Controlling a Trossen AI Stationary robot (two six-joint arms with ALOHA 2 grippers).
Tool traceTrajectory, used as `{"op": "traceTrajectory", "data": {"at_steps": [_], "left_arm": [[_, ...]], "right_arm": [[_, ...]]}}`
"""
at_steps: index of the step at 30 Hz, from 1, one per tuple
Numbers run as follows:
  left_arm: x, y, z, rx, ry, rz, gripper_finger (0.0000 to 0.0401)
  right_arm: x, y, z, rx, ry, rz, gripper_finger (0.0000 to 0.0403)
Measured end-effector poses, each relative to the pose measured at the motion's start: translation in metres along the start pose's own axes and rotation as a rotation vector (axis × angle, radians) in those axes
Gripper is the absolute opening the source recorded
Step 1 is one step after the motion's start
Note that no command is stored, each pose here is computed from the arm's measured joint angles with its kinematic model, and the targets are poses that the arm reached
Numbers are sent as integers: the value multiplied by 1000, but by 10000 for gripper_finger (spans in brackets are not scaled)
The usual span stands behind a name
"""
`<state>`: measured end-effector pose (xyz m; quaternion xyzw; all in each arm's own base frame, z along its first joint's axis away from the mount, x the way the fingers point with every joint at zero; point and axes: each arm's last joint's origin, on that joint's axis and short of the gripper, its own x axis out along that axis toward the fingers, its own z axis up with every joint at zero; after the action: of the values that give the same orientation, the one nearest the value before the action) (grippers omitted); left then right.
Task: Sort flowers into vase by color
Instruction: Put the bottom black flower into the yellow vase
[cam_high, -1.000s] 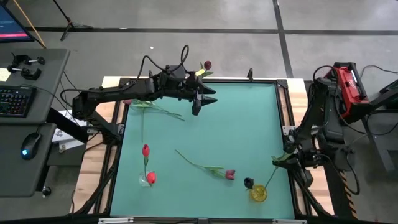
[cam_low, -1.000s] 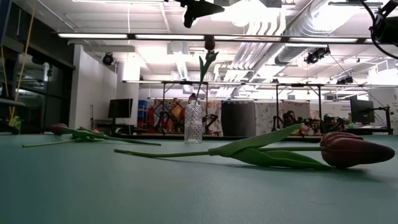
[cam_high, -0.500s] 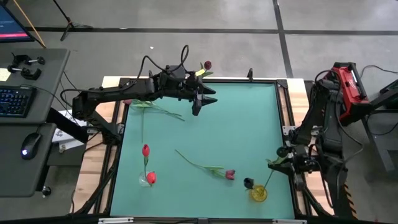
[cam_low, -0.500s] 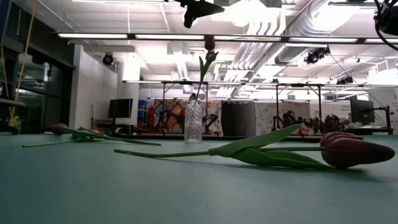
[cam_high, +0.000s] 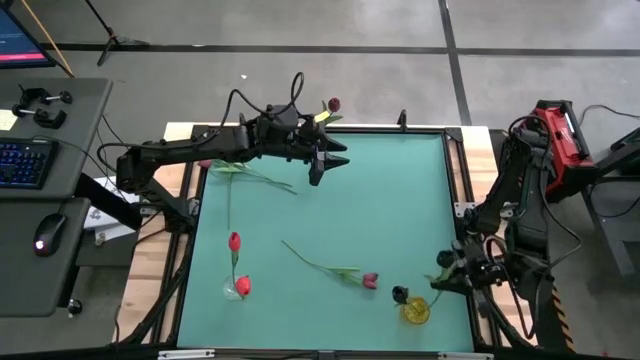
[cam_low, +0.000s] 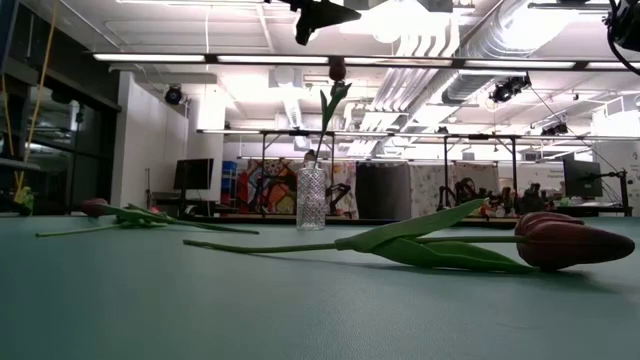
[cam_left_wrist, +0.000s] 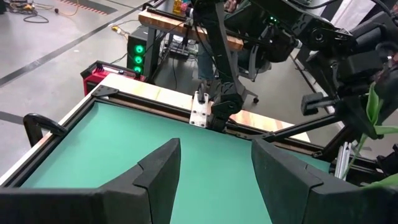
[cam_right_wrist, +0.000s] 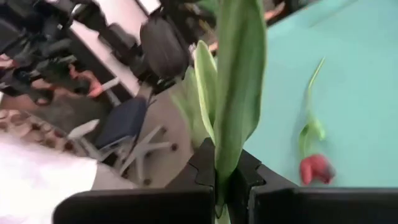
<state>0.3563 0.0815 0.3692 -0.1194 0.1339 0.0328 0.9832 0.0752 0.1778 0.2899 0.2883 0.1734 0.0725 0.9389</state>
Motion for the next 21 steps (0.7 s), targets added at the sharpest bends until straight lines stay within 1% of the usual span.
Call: {"op": "traceTrajectory", "data": {"at_steps": [2,4,6,10,13,16,18,21], "left_arm": [[0,0,0,0,0,0,183],[0,0,0,0,0,0,183],[0,0,0,0,0,0,183],[0,0,0,0,0,0,183],[0,0,0,0,0,1,183],[0,0,0,0,0,0,183],[0,0,0,0,0,1,183],[0,0,0,0,0,0,183]], "right_arm": [[0,0,-1,27,19,9,10],[0,0,-1,40,21,11,32],[0,0,0,44,21,11,65],[0,0,-1,131,42,17,151],[-2,2,-3,200,165,69,217],[-5,2,-3,300,280,111,266],[-8,3,-1,361,355,139,287],[-12,3,1,443,444,168,303]]}}
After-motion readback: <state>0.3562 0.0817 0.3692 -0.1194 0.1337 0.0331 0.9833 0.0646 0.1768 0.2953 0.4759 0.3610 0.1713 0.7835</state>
